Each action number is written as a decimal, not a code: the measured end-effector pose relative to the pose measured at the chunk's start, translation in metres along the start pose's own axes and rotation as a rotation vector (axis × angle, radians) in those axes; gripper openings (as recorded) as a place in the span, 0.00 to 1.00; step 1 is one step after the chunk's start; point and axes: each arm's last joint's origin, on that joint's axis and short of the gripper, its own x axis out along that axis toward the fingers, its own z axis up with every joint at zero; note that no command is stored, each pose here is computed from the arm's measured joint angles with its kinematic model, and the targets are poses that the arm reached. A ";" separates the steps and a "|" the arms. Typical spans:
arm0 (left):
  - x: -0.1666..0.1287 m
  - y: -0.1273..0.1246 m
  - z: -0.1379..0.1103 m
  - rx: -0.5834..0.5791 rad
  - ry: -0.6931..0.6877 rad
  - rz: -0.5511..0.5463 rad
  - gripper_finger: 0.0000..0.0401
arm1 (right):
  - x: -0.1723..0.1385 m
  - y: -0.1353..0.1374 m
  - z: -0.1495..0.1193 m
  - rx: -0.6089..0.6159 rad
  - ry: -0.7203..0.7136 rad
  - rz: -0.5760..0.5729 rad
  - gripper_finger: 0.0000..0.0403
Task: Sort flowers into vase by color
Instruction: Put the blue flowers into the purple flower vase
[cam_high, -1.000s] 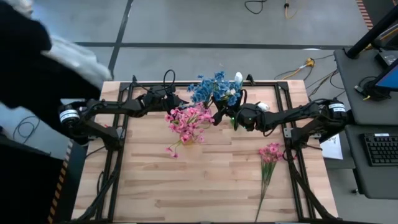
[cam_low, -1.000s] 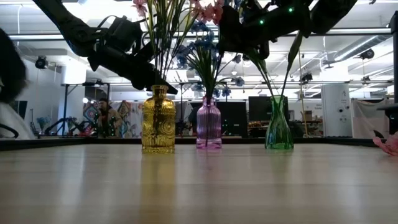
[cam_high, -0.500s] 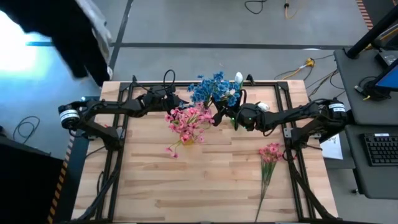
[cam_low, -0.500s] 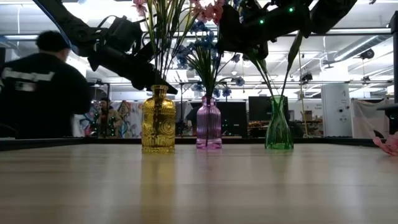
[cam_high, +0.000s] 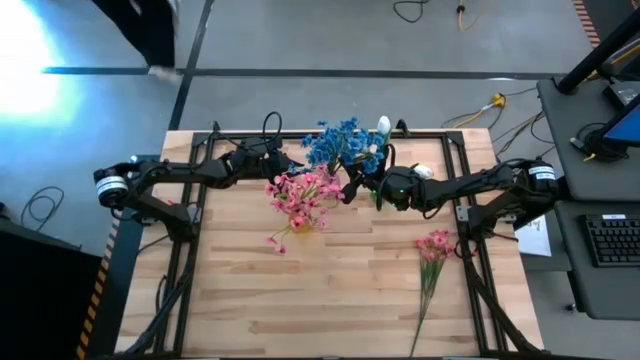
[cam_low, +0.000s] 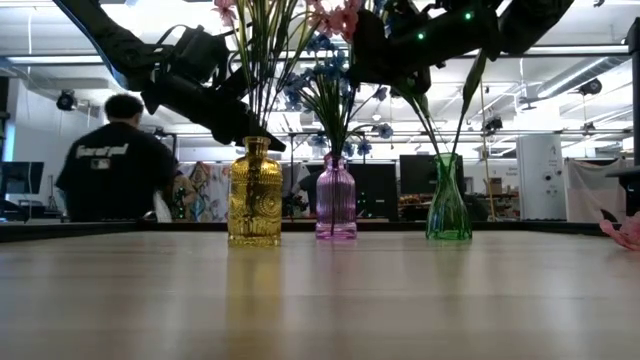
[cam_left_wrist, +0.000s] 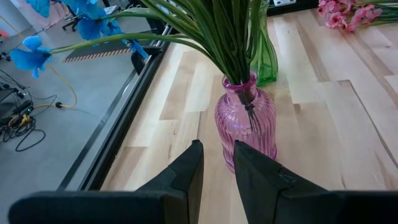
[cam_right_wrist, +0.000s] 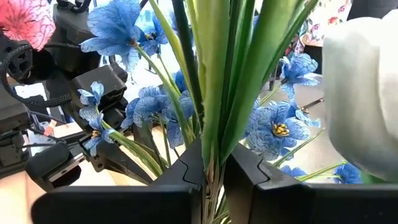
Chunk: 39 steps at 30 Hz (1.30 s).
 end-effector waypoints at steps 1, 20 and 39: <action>0.000 0.000 0.000 0.000 0.000 0.000 0.19 | 0.001 0.000 0.001 -0.008 0.000 0.008 0.07; 0.000 0.000 0.000 -0.015 0.000 0.000 0.19 | 0.016 0.005 0.013 -0.064 0.112 0.026 0.07; 0.000 0.000 0.000 -0.015 0.000 0.000 0.19 | 0.017 0.006 0.015 -0.077 0.170 0.023 0.07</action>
